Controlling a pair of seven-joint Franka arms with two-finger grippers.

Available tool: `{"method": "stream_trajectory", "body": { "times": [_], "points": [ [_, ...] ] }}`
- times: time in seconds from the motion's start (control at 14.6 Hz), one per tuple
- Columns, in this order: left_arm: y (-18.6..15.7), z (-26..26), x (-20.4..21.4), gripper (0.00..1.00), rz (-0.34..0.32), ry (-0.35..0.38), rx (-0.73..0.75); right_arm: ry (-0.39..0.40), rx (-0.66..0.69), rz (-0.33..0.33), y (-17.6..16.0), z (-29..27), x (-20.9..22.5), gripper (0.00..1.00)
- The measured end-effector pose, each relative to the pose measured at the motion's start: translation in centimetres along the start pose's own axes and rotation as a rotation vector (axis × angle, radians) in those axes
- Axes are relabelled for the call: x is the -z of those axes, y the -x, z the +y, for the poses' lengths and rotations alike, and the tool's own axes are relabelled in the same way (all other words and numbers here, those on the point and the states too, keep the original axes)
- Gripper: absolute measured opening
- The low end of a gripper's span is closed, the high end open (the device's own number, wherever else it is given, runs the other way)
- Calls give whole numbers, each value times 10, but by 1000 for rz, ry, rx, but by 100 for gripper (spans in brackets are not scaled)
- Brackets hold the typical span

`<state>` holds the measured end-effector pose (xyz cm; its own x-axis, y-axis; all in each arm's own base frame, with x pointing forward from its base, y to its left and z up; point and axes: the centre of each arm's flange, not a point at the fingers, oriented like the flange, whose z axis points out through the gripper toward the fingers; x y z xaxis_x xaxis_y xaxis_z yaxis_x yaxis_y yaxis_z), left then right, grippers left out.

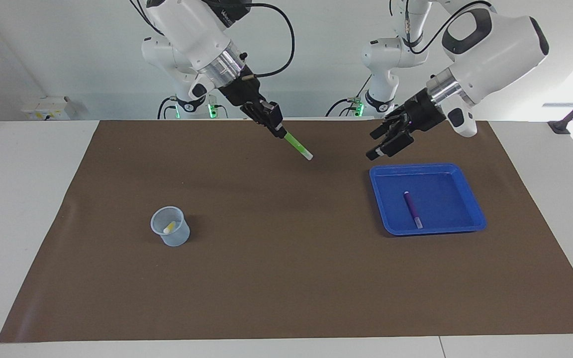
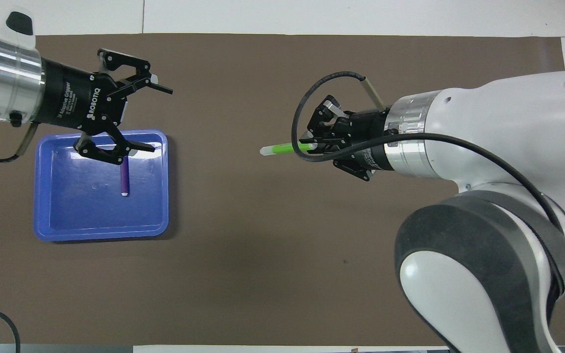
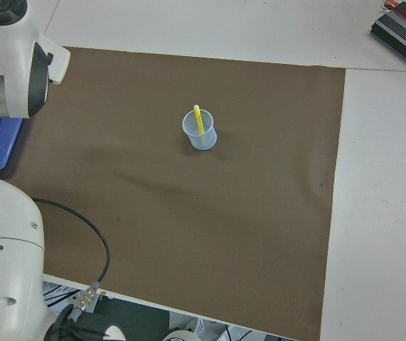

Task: Right arm passes pens to left for tray arrangement
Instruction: 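Bring the green pen to the left gripper and close the left gripper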

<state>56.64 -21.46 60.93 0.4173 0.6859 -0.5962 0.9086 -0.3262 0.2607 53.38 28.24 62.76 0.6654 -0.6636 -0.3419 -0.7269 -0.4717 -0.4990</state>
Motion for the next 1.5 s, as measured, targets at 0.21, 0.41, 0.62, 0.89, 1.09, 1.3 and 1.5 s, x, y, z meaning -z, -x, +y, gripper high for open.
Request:
{"method": "stream_trajectory", "body": {
  "times": [0.21,0.41,0.62,0.89,1.09,1.3,1.5],
  "points": [
    [21,-15,-20,100,-41,56,126,-20,-87,-28,24,-13,-6,17],
    [34,-36,-20,100,-49,93,244,-41,-109,-39,39,-18,-11,17],
    [46,-47,-23,100,-46,97,307,-35,-100,-48,47,-18,-16,17],
    [43,-49,-35,100,-34,142,352,-28,-101,-55,47,-18,-21,17],
    [44,-50,-37,91,-32,152,357,-27,-101,-55,46,-18,-21,17],
    [45,-51,-35,76,-31,158,356,-27,-101,-55,46,-18,-21,17],
    [46,-52,-33,59,-30,163,355,-27,-101,-55,46,-18,-21,17]
  ]
}}
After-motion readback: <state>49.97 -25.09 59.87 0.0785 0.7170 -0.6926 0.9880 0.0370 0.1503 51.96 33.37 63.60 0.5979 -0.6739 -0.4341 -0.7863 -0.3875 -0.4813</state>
